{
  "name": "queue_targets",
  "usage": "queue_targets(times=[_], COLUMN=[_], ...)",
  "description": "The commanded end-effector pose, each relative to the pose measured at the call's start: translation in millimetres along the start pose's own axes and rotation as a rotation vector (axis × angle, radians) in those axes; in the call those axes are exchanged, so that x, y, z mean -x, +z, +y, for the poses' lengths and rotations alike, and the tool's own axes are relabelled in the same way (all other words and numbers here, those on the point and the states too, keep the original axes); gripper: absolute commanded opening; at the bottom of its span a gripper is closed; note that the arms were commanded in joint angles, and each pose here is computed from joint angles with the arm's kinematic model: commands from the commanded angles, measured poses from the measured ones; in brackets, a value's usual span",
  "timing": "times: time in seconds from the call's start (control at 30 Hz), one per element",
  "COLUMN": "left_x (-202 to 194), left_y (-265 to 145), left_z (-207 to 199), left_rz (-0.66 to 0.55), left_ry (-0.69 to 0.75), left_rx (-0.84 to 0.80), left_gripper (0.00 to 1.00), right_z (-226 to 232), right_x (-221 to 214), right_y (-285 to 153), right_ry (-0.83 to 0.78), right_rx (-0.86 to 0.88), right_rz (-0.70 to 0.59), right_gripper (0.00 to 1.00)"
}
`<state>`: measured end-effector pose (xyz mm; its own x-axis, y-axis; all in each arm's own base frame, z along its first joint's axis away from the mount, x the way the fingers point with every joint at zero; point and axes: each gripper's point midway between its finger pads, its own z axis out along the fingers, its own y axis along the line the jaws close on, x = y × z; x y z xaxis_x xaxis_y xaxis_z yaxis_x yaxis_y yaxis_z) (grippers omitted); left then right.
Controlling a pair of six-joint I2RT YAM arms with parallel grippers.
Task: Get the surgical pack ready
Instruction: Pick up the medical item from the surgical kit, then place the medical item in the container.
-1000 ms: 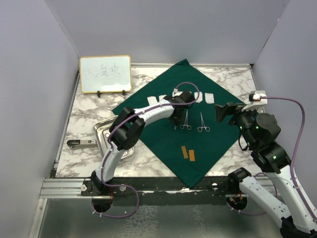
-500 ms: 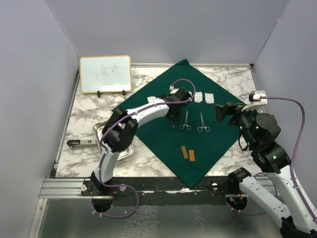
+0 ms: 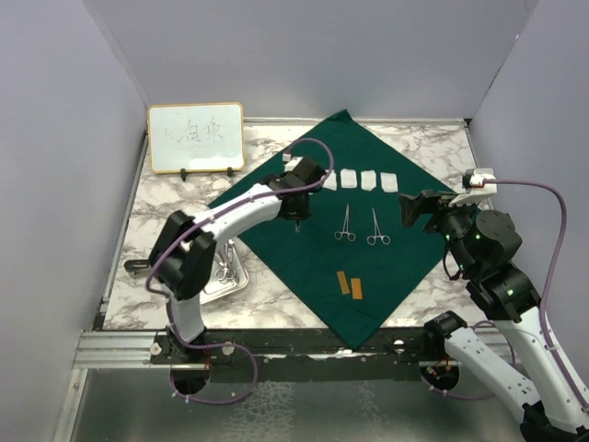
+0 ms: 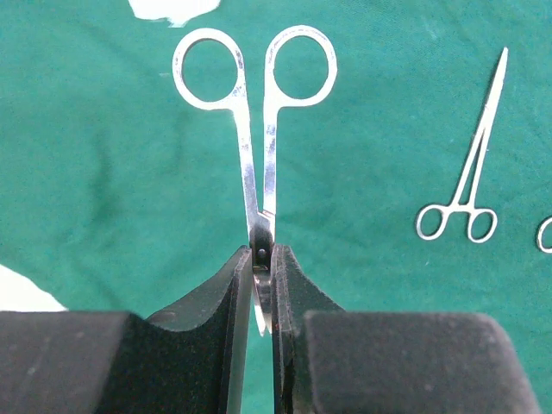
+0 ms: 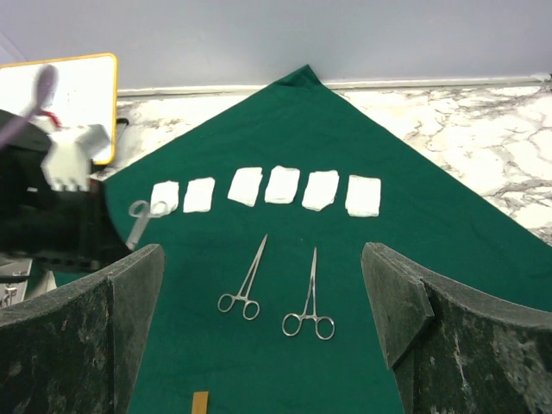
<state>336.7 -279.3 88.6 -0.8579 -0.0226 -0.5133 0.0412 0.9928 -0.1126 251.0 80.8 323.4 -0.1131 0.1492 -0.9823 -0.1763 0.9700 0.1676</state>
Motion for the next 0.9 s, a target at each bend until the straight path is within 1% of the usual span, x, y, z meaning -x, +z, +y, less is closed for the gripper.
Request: queue_targets(times=[0.0,0.23,0.4,0.5,0.6,0.7,0.87], left_x=[23,-11,-37,-56,-76,-96,-116], left_y=[-40,-69,-83,-81,-75,-68,-54], left_z=[47,136,183,209,227,237,241], left_rz=[-0.120,-0.162,-0.185,-0.168,-0.135,-0.089,-0.035], left_ry=[-0.073,-0.201,-0.280,-0.316,-0.376,-0.404,-0.420], left_rx=[0.071,0.216,0.317,0.378,0.419,0.447,0.444], left_gripper=[0.00,0.00,0.00,0.00,0.00,0.00,0.00], right_z=[-1,0,1,1,0,-1,0], right_x=[2,2,3,3,2,1,2], right_y=[-1,-1,-2,-2,-2,-3,-2], right_ry=[0.007,0.006,0.003,0.003,0.002,0.001,0.002], right_rx=[-0.006,0.002,0.005,0.006,0.001,-0.004,0.001], right_rz=[-0.014,-0.015,-0.021,-0.019,-0.015,-0.013,-0.017], right_gripper=[1.00,0.99,0.99,0.99,0.99,0.99,0.99])
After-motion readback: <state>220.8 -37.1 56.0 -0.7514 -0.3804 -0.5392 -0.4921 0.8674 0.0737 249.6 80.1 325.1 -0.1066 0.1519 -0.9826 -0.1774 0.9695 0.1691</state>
